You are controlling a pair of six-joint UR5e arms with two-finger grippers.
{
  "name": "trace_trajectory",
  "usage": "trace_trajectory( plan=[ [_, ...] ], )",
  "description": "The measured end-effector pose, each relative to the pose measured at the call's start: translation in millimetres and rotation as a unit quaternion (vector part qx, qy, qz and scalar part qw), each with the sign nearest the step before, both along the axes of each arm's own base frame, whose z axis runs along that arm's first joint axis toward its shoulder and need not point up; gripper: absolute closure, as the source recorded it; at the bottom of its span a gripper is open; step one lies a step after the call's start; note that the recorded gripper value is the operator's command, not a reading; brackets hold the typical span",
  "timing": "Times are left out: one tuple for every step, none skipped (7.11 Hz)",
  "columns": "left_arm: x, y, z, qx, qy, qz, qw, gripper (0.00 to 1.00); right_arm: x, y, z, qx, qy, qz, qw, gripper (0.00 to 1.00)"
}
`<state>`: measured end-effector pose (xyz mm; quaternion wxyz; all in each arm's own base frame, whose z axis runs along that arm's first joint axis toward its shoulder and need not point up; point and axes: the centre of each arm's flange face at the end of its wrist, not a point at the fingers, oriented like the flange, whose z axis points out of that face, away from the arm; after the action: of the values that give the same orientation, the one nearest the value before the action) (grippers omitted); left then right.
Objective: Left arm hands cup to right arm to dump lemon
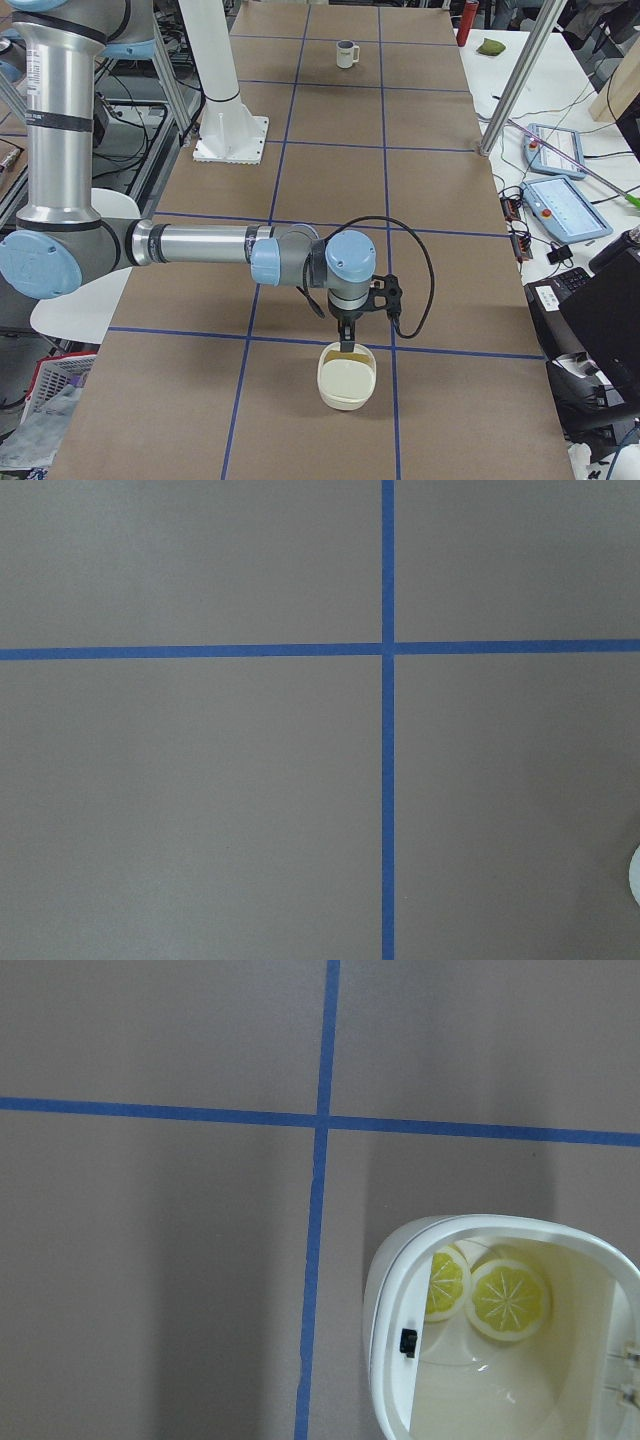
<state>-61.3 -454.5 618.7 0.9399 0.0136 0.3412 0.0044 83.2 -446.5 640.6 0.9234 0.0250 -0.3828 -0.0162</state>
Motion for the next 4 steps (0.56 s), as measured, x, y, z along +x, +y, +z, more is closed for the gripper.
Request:
trace_trajectory(
  plan=[
    [-0.9,0.5,5.0,0.002,0.0,0.008,1.0,0.0,0.0,0.0,1.0,-0.001,-0.001,0.0,1.0,0.01],
    [-1.0,0.4,7.2,0.002,0.0,0.01,0.9999,0.0,0.1,0.0,1.1,-0.002,-0.001,0.001,1.0,0.01],
    [-1.2,0.0,7.3,0.003,0.0,0.01,0.9999,0.0,0.0,0.4,1.8,-0.002,-0.001,0.001,1.0,0.01],
    [-1.3,-0.2,7.0,0.003,0.0,0.01,0.9999,0.0,-0.1,0.9,2.6,-0.003,-0.001,0.001,1.0,0.01]
  ],
)
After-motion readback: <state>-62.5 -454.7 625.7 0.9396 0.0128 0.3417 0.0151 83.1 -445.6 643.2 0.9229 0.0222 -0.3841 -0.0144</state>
